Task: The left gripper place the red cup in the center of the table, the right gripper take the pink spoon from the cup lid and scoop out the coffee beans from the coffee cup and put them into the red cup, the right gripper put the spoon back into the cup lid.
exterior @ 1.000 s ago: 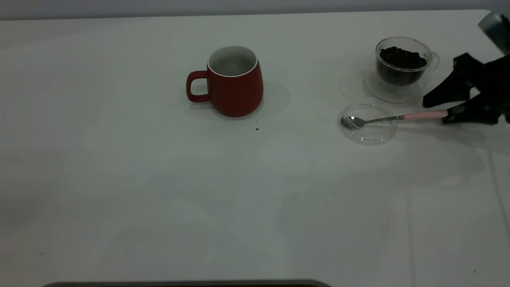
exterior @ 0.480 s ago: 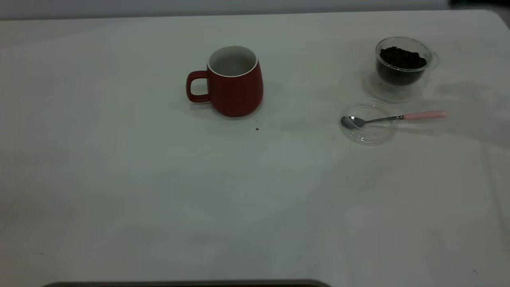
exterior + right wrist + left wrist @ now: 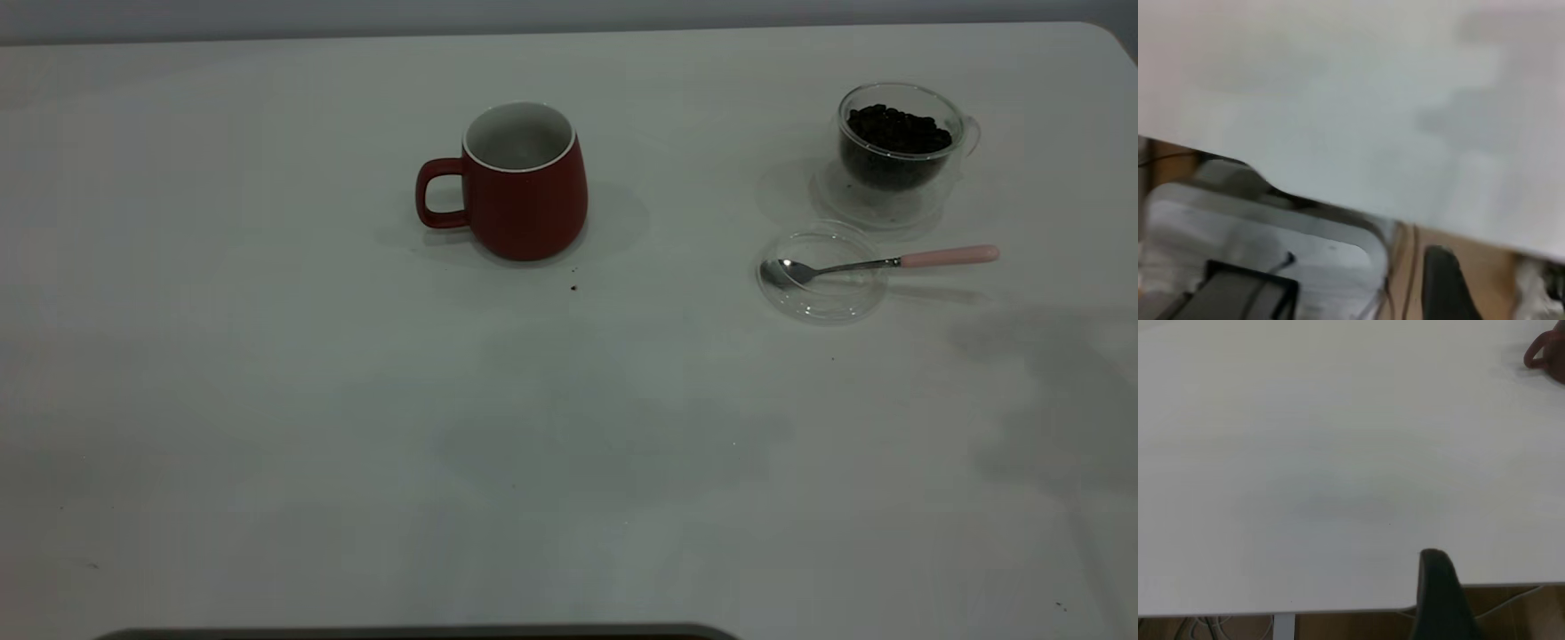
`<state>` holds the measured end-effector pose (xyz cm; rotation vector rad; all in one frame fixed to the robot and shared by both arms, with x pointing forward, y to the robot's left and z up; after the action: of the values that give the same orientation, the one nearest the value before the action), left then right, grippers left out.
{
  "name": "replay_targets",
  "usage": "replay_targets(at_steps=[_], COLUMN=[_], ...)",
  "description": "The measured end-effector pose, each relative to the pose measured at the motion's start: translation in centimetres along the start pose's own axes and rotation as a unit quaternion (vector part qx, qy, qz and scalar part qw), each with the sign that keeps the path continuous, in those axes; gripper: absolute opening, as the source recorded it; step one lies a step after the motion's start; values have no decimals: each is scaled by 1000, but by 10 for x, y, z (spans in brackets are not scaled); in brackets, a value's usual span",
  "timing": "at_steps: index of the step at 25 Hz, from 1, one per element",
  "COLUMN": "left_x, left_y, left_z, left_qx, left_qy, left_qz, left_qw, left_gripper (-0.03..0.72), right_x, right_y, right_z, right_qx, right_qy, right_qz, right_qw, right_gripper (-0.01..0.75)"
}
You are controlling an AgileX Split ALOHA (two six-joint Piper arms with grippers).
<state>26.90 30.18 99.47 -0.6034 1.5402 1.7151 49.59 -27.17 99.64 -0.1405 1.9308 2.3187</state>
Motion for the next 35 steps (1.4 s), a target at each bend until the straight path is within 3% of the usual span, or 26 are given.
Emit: replay_targets(at_steps=[10,16,26,35], left_x=[0,0,0,0], left_y=[0,0,0,0], left_z=[0,0,0,0], left_qx=[0,0,0,0], left_qy=[0,0,1,1], left_qz=[0,0,0,0], left_qw=[1000,1000,1000,1000], left_gripper=[505,505,505,505], right_x=[125,154,178,202], right_y=[-9,-11,26,44], right_z=[-15,-20,-16,-14], right_qx=[29,32,17,5], right_qy=[-8,-44,-30,-12], right_qz=[-44,-117,-289,-396], right_qw=[999,992,957,918], right_gripper=[451,451,451,451])
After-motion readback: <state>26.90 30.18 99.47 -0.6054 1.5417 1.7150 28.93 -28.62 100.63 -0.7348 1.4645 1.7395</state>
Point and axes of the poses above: a point on each arm's last joint axis where the gripper is mounted, y pointing back along that axis away from the gripper, z along the wrist's bending axis when the last joint is at zero, x = y × z, the point moved 6 cm from there along -y, pointing out along that axis toward the gripper, and after that the axes turned 11 degrees about -y, right-handed, at the moved point
